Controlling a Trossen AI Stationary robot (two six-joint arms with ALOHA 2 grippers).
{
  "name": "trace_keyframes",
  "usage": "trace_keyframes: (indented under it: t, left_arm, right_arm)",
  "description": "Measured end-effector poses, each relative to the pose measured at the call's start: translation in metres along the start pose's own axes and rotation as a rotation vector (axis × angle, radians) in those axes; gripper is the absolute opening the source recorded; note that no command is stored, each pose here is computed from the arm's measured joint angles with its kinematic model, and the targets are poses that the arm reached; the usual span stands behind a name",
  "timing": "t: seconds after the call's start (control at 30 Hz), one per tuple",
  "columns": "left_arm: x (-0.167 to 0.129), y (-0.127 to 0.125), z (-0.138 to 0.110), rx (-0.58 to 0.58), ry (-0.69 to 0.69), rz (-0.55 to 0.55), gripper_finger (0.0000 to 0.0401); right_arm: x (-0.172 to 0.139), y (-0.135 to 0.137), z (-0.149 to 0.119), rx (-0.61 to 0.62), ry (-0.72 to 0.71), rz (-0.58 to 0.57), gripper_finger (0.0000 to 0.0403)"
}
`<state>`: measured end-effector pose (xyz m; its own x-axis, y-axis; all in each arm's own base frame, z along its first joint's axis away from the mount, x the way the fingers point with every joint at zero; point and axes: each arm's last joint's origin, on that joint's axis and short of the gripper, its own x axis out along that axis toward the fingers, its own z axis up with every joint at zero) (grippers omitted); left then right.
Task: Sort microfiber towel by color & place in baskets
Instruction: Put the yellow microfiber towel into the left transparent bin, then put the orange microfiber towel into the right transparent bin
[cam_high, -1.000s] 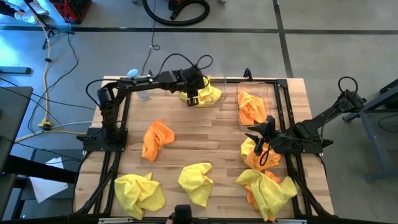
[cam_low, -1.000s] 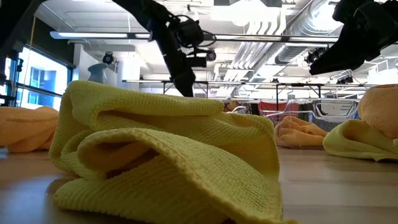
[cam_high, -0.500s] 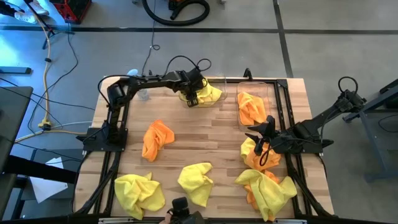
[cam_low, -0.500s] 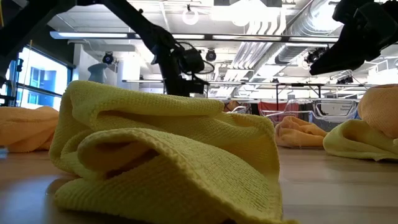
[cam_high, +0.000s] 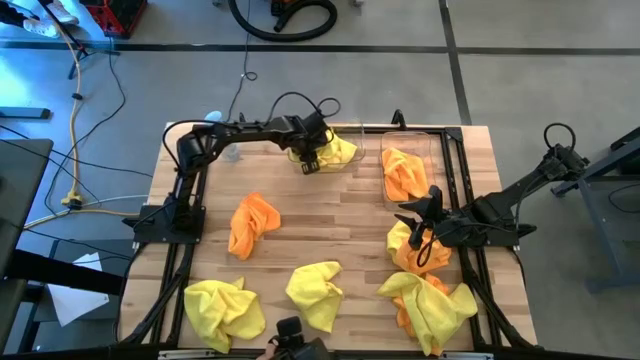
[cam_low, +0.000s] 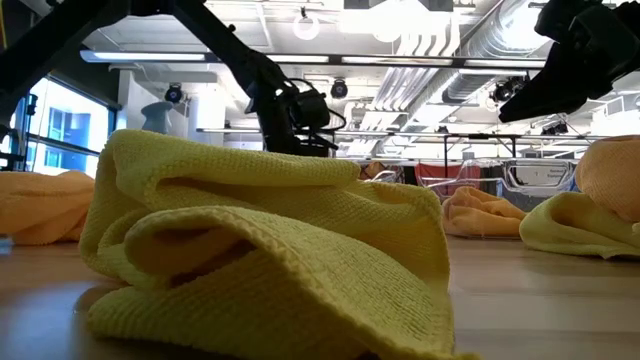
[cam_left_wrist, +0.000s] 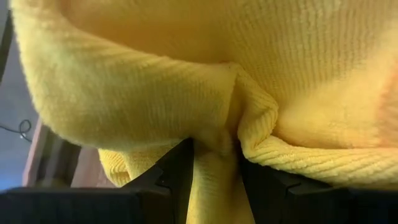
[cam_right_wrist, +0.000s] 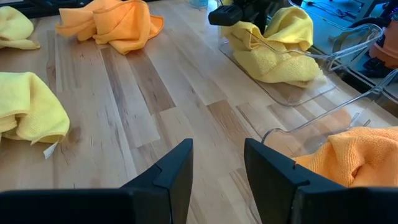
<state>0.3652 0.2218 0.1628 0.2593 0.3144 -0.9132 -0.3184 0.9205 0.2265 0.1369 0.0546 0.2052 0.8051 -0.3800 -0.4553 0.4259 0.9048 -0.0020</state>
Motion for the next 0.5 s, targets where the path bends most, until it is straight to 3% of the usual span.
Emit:
trace_keyframes:
  t: [0.2,0.5]
  left_arm:
    - [-0.019,0.004,0.003,-0.006,-0.040,0.015,0.0115]
    - [-0.069,0.008,0.005,-0.031,-0.124,0.024,0.0115]
  right_arm:
    - [0.000,0.000,0.000,0.000,0.000,0.000,0.0138]
    - [0.000,0.000,0.000,0.000,0.000,0.000,0.0138]
